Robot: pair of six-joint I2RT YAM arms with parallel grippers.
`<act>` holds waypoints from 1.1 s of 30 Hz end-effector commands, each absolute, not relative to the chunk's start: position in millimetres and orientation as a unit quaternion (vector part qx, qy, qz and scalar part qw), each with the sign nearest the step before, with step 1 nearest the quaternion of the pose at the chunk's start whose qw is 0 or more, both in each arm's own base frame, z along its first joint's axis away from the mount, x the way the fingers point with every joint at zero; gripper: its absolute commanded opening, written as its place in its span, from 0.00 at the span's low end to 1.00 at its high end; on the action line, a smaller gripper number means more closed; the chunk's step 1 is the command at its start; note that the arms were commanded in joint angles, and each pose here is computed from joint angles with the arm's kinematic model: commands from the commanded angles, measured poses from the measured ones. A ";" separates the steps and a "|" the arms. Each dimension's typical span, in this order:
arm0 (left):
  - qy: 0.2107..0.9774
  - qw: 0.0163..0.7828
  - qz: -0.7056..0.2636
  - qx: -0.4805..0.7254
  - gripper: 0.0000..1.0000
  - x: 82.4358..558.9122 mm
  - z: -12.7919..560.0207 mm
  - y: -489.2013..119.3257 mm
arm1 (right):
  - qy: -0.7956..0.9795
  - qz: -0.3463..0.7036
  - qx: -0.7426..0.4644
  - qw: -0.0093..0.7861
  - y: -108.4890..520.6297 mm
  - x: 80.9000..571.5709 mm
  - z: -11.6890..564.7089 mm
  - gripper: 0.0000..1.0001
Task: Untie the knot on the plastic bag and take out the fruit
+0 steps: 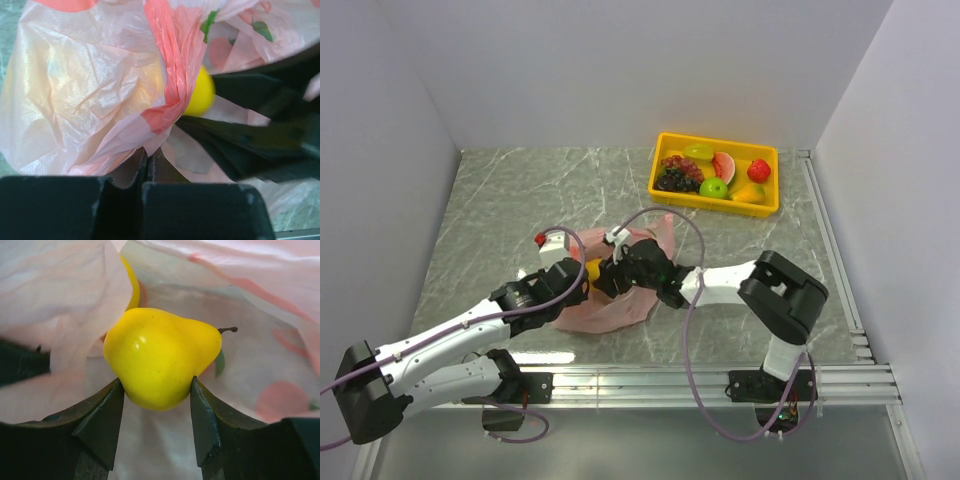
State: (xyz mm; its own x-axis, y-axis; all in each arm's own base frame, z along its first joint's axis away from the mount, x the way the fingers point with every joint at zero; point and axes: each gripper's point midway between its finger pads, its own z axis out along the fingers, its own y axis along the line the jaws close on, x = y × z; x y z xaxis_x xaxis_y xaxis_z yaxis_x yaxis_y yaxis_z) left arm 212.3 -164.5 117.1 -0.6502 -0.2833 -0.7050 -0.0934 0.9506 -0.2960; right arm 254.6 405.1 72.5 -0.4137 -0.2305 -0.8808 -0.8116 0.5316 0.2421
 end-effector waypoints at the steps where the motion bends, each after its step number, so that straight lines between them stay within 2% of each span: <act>1: 0.894 0.418 -0.106 -0.123 0.01 214.8 122.8 -154.7 | 0.744 0.344 -0.323 0.474 393.7 261.3 116.3 0.00; 12: 0.895 0.418 -0.094 -0.127 0.01 214.9 116.6 -149.8 | 0.757 0.320 -0.299 0.485 353.8 252.5 123.4 0.00; 25: 0.893 0.422 -0.099 -0.123 0.01 218.6 118.3 -153.2 | 0.690 0.342 -0.260 0.583 320.3 249.7 244.2 0.00; 33: 0.896 0.415 -0.109 -0.117 0.00 218.0 114.8 -158.7 | 0.670 0.302 -0.173 0.656 263.1 295.6 310.9 0.00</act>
State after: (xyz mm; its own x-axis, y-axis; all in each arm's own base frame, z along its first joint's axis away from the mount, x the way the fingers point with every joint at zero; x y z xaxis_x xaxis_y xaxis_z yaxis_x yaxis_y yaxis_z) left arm 215.5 -155.2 115.9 -0.6311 -0.2958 -0.7171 -0.1296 0.9516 -0.2786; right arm 268.6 294.0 258.2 -0.1755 0.0743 -0.9817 -0.7028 0.6888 0.1778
